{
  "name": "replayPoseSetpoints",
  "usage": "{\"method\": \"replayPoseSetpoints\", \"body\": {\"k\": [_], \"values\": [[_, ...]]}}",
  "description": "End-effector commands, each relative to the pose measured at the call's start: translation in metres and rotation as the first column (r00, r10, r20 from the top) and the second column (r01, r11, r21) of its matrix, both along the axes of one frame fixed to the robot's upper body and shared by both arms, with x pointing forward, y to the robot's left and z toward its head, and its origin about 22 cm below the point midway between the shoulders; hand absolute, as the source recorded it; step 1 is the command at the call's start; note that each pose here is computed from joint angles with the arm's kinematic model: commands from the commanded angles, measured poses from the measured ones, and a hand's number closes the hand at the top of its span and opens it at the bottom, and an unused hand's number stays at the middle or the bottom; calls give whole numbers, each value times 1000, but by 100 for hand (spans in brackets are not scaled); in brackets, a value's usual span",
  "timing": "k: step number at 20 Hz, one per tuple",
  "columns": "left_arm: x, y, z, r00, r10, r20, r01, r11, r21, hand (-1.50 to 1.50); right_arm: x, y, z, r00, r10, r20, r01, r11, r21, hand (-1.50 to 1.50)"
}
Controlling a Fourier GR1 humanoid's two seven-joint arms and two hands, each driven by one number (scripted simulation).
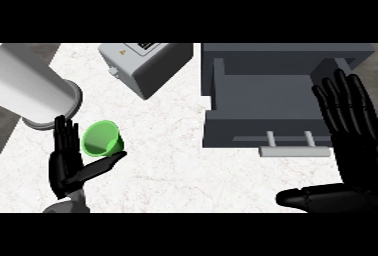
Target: Pick up the cup, place it into the drawer and close the drawer
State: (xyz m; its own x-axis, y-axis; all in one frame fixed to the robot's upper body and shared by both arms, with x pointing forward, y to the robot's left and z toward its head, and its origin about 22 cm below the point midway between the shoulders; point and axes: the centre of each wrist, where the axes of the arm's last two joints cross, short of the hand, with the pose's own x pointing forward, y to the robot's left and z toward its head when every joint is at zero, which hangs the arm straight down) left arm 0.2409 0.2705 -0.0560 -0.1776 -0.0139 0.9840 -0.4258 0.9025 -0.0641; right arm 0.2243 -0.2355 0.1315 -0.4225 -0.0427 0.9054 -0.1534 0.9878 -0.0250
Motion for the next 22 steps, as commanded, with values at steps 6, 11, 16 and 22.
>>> {"method": "replayPoseSetpoints", "body": {"k": [6, 11, 16, 22], "values": [[-1, -4, -26, 999, 28, -24, -28, 1000, -5, -150, 3, -10, 2, 1000, 13, 7, -13, 1000, 8, -150], [9, 19, -49, 1000, 30, -7, -30, 999, -24, -150, -16, -7, 0, 999, 36, 0, -36, 999, -25, -150], [11, 25, -67, 999, 48, -26, -48, 999, -18, -150, -2, -9, 5, 1000, 12, -16, -12, 1000, -10, -150], [11, 28, -77, 999, 38, -33, -38, 999, -3, -150, -13, 8, -5, 1000, 19, -10, -19, 1000, 5, -150]]}}
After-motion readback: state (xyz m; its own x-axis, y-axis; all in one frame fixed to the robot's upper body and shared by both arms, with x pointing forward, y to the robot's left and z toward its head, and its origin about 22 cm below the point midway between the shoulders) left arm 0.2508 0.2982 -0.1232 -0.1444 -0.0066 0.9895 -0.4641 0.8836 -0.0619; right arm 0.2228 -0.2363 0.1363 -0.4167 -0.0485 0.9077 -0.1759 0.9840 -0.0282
